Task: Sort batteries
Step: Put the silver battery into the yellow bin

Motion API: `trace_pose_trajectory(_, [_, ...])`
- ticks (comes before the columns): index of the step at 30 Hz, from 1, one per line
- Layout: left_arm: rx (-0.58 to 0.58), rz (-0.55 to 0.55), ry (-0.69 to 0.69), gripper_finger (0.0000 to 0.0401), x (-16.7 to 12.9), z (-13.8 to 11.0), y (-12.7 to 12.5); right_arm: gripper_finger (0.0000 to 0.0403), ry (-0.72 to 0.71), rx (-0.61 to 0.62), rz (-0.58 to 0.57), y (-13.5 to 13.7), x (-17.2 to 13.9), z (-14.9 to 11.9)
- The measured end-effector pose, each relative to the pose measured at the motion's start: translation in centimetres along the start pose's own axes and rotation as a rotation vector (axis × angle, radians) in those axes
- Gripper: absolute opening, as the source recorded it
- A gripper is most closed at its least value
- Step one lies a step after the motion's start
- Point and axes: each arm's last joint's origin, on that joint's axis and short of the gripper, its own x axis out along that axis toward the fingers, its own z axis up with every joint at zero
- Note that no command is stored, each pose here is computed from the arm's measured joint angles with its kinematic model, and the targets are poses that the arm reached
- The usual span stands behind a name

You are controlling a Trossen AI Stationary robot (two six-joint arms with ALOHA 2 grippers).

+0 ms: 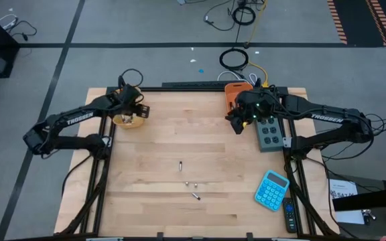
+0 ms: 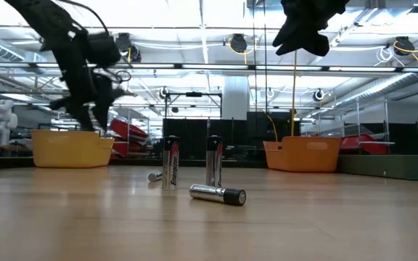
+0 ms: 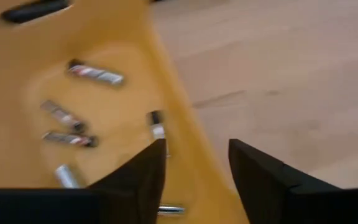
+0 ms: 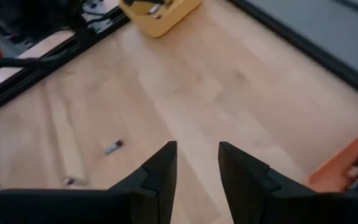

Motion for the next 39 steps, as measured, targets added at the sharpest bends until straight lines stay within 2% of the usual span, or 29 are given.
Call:
trace_pose_trajectory(4, [0.209, -0.250, -0.077, 0.0202, -2.9, 1.1, -1.8, 0.0110, 0.039, -0.010, 0.107, 0.7, 0.0, -0.2])
trace_pose_trajectory(6, [0.301, -0.316, -0.135, 0.0203, -4.7, 1.5, -2.8, 0.0110, 0.065, -0.037, 0.200, 2.1, -0.1, -0.7])
trace_pose_trajectory(8, [0.347, -0.313, -0.184, 0.0201, -6.0, 1.7, -3.4, 0.0110, 0.113, -0.081, 0.256, 4.1, 0.3, -1.8])
trace_pose_trajectory(12, [0.361, -0.292, -0.261, 0.0198, -7.4, 2.3, -4.2, 0.0109, 0.204, -0.134, 0.258, 7.4, 2.0, -4.4])
trace_pose_trajectory(15, [0.391, -0.323, -0.281, 0.0198, -8.0, 2.8, -4.4, 0.0109, 0.188, -0.105, 0.257, 9.5, 3.6, -5.4])
trace_pose_trajectory(19, [0.493, -0.505, -0.231, 0.0198, -8.8, 2.8, -5.0, 0.0109, 0.120, -0.005, 0.211, 12.1, 6.6, -6.9])
trace_pose_trajectory(23, [0.508, -0.700, -0.173, 0.0198, -9.4, 2.4, -5.7, 0.0109, 0.111, 0.139, 0.200, 14.0, 10.0, -8.7])
trace_pose_trajectory(26, [0.523, -0.759, -0.165, 0.0198, -10.0, 1.9, -6.1, 0.0109, 0.145, 0.159, 0.202, 15.7, 11.6, -9.6])
trace_pose_trajectory(30, [0.528, -0.772, -0.129, 0.0198, -10.1, 1.4, -6.5, 0.0109, 0.212, 0.003, 0.186, 17.8, 12.5, -10.8])
trace_pose_trajectory(36, [0.464, -0.745, -0.071, 0.0198, -9.9, 0.4, -7.1, 0.0110, 0.262, -0.459, 0.236, 19.7, 11.7, -12.3])
trace_pose_trajectory(39, [0.399, -0.709, -0.063, 0.0198, -9.9, 0.1, -7.4, 0.0117, 0.311, -0.546, 0.240, 19.8, 11.3, -13.6])
